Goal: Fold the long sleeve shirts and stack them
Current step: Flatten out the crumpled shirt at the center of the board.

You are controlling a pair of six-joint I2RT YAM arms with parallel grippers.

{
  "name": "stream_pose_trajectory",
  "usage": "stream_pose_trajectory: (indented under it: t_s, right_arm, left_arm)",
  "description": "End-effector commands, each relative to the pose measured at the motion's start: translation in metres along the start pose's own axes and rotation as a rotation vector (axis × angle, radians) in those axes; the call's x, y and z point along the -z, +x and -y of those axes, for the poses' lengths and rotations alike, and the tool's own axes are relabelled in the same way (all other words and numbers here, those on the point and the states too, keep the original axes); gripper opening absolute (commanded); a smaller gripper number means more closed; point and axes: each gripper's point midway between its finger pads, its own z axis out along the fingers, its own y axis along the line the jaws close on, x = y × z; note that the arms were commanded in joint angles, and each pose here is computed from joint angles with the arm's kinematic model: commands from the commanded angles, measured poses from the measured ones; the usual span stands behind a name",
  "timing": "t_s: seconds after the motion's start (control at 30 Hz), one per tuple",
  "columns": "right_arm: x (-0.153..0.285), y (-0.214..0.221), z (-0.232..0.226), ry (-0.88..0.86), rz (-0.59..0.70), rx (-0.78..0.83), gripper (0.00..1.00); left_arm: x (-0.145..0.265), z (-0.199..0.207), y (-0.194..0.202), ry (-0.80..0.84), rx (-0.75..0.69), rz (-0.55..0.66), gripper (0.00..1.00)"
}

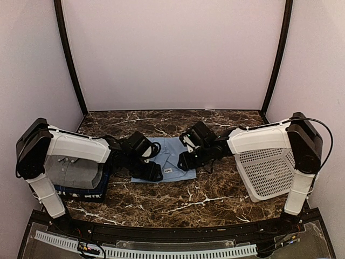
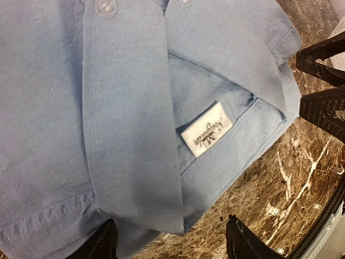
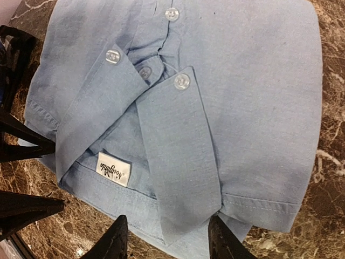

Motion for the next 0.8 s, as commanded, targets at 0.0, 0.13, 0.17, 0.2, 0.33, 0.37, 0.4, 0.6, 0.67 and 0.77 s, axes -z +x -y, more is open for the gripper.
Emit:
stream_pose_trajectory:
  t_s: [0.0,0.13,0.17,0.2,0.33,0.37,0.4,0.6,0.67,0.77]
  right_arm:
    - [-0.013,0.008,0.001,0.03,0.001,-0.027,0.47]
    - [-0.017,0.017,0.008,0.071,-0.01,-0.048,0.46]
    - [-0.017,0.018,0.008,0.073,-0.01,-0.055,0.46]
    - [-0.017,0.019,0.008,0.073,-0.007,-0.061,0.45]
    - [-0.019,0.019,0.006,0.059,-0.004,-0.074,0.43]
    - [-0.02,0.019,0.004,0.053,-0.006,-0.075,0.41]
    - [-0.021,0.019,0.003,0.049,-0.006,-0.077,0.4]
    - [-0.024,0.019,0.0,0.041,-0.014,-0.085,0.32]
    - [-0.024,0.019,-0.002,0.038,-0.015,-0.085,0.26]
    - [-0.02,0.014,-0.003,0.043,-0.002,-0.083,0.14]
  left_arm:
    - [-0.005,-0.009,0.006,-0.069,0.024,-0.016,0.67]
    - [-0.012,-0.015,0.008,-0.099,0.042,-0.017,0.62]
    - [-0.012,-0.016,0.007,-0.103,0.044,-0.011,0.61]
    - [-0.012,-0.016,0.006,-0.105,0.05,-0.006,0.58]
    - [-0.012,-0.014,-0.001,-0.105,0.052,0.016,0.49]
    - [-0.013,-0.013,-0.002,-0.102,0.052,0.02,0.46]
    - [-0.013,-0.013,-0.003,-0.101,0.051,0.022,0.44]
    - [-0.015,-0.014,-0.007,-0.112,0.047,0.033,0.2]
    - [-0.012,-0.013,-0.009,-0.111,0.045,0.043,0.14]
    - [-0.008,-0.01,-0.013,-0.105,0.042,0.058,0.04]
